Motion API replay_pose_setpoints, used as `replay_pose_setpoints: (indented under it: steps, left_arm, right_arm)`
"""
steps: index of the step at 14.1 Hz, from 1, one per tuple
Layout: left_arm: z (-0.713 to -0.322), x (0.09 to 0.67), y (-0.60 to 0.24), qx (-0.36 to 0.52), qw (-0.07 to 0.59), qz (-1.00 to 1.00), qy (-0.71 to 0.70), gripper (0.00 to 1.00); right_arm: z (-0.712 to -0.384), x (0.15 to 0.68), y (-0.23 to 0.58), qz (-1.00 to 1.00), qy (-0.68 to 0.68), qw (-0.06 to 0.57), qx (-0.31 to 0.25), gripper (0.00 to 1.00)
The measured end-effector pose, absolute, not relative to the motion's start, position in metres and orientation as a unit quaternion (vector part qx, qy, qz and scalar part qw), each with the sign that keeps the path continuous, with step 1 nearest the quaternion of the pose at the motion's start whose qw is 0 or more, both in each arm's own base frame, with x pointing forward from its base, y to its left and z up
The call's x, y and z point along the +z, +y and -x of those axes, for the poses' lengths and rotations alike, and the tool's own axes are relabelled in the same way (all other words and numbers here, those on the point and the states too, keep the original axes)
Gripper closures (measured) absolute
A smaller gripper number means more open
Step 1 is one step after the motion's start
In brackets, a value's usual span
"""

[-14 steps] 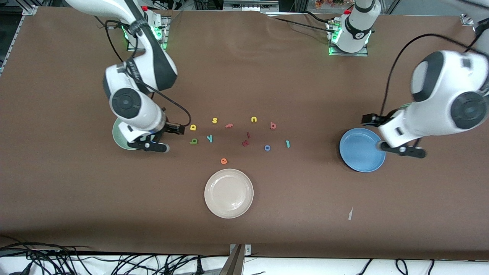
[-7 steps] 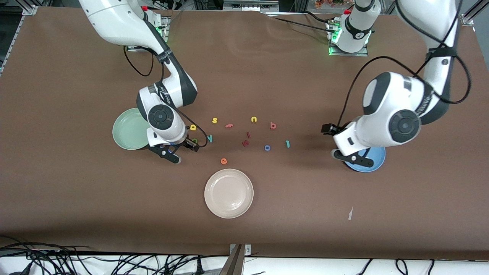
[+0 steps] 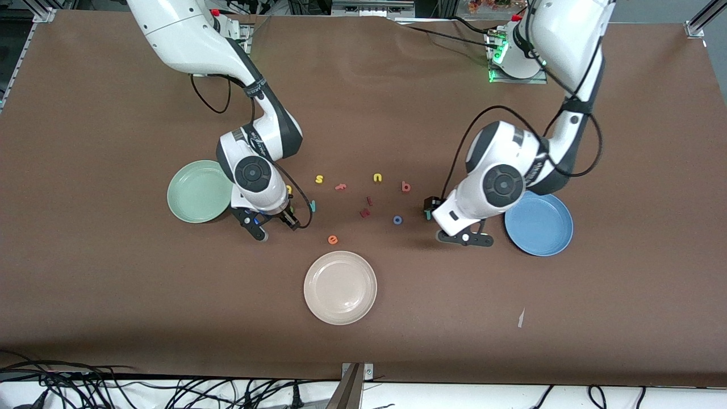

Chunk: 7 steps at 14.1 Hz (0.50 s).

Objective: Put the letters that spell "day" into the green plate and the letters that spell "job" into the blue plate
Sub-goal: 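Grasp green 6 with the right gripper while the left gripper grasps cyan l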

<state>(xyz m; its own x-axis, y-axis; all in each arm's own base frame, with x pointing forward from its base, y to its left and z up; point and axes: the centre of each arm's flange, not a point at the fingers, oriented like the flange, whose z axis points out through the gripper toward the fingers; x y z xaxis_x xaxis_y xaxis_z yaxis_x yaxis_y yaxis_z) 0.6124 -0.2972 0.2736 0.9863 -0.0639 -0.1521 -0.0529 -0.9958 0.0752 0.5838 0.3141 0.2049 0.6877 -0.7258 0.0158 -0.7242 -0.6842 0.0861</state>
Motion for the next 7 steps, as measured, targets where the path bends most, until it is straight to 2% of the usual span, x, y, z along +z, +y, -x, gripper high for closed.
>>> replay_pose_setpoints:
  steps: [4, 5, 6, 7]
  left_arm:
    - [-0.591, 0.221, -0.304, -0.060, 0.033, -0.998, 0.004, 0.00]
    - [-0.587, 0.212, -0.307, -0.058, 0.033, -0.998, 0.016, 0.00]
    - [-0.584, 0.202, -0.311, -0.057, 0.032, -0.998, 0.025, 0.00]
    - [-0.582, 0.195, -0.314, -0.057, 0.030, -0.997, 0.032, 0.00]
  right_arm:
    - [-0.573, 0.190, 0.317, -0.913, -0.406, 0.034, -0.004, 0.28]
    - [-0.571, 0.187, 0.316, -0.910, -0.414, 0.032, -0.002, 0.32]
    - [-0.569, 0.183, 0.315, -0.906, -0.423, 0.031, -0.002, 0.42]
    - [-0.567, 0.181, 0.314, -0.904, -0.427, 0.031, -0.001, 0.45]
